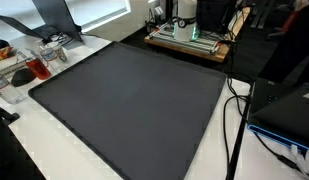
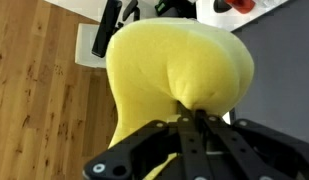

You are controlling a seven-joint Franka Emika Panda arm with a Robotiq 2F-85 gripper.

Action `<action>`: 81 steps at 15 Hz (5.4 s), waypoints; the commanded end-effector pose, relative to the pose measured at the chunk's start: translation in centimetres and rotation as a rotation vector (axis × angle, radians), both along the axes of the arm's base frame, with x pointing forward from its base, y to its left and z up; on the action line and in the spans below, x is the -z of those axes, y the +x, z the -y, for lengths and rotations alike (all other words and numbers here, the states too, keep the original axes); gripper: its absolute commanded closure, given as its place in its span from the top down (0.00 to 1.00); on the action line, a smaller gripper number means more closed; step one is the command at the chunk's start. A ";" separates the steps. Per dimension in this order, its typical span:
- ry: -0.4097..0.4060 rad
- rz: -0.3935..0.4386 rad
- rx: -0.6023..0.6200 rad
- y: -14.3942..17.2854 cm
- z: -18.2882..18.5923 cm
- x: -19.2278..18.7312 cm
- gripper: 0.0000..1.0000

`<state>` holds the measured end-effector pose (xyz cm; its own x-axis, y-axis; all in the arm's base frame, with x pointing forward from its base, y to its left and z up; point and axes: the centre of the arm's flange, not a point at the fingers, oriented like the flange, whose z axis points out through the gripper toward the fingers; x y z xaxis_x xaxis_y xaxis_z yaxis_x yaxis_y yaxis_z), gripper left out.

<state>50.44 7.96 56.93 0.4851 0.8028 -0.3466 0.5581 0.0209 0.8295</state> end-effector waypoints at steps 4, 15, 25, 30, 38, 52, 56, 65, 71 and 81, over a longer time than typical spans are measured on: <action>-0.137 0.064 -0.013 -0.3 -0.4 0.5 0.02; -0.140 0.045 0.017 -0.7 -0.4 1.2 0.95; 0.329 -0.099 0.137 1.5 0.7 5.5 1.00; 0.616 -0.107 0.223 3.4 3.1 7.8 1.00; 0.976 0.042 0.363 5.9 5.7 9.8 1.00; 0.914 -0.015 0.430 8.6 2.0 8.3 1.00; 0.837 -0.042 0.465 10.3 -2.8 6.4 1.00; 0.719 0.034 0.613 12.9 -12.3 6.6 1.00; 0.729 0.044 0.671 14.8 -16.4 8.7 1.00; 0.819 0.004 0.694 14.6 -14.3 10.6 1.00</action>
<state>65.98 24.39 45.56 0.9188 0.3653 0.1495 0.2507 -0.8327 0.4937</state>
